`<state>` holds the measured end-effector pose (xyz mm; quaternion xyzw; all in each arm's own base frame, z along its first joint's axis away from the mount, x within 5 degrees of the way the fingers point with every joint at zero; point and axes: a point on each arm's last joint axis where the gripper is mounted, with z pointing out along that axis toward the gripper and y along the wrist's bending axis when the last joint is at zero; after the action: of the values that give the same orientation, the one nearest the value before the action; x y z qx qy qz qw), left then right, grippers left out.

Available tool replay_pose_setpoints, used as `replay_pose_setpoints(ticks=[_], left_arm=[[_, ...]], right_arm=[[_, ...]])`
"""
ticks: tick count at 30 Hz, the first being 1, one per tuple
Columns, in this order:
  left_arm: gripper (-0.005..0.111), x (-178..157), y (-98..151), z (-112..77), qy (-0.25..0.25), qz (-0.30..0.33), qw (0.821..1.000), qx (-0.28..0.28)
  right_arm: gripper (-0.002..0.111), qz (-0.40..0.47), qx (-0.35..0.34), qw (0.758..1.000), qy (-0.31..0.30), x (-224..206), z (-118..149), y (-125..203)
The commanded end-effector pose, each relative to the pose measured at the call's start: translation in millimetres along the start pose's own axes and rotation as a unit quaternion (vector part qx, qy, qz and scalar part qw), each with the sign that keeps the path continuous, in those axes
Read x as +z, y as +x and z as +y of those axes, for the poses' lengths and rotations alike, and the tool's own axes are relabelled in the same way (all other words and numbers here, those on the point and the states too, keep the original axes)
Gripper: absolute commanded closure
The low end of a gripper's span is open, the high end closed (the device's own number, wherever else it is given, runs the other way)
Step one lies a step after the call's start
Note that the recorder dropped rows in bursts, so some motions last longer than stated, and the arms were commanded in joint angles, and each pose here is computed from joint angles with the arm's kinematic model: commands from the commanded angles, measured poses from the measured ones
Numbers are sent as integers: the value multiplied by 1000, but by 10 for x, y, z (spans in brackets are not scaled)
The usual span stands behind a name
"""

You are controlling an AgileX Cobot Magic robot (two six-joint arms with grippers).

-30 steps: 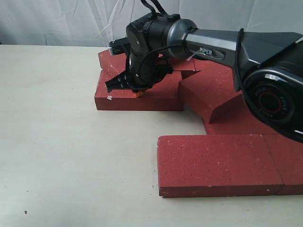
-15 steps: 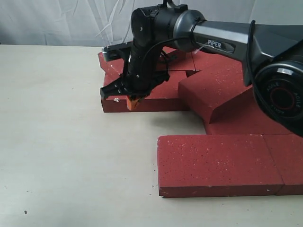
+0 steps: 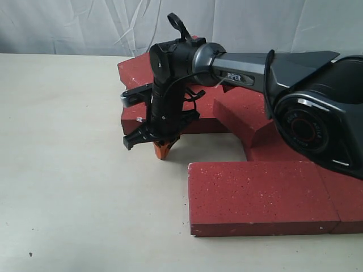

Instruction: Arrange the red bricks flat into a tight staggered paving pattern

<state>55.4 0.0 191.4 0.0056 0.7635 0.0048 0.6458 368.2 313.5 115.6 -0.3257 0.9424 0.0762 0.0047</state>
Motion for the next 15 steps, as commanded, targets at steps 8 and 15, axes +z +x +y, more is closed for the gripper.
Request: replay_pose_setpoints(ticks=[8, 15], left_arm=[[107, 0, 0, 2, -1, -7, 1000, -2], [107, 0, 0, 2, -1, -7, 1000, -2]], right_arm=[[109, -10, 10, 999, 42, 20, -92, -14], [109, 22, -4, 1000, 21, -201, -21, 72]])
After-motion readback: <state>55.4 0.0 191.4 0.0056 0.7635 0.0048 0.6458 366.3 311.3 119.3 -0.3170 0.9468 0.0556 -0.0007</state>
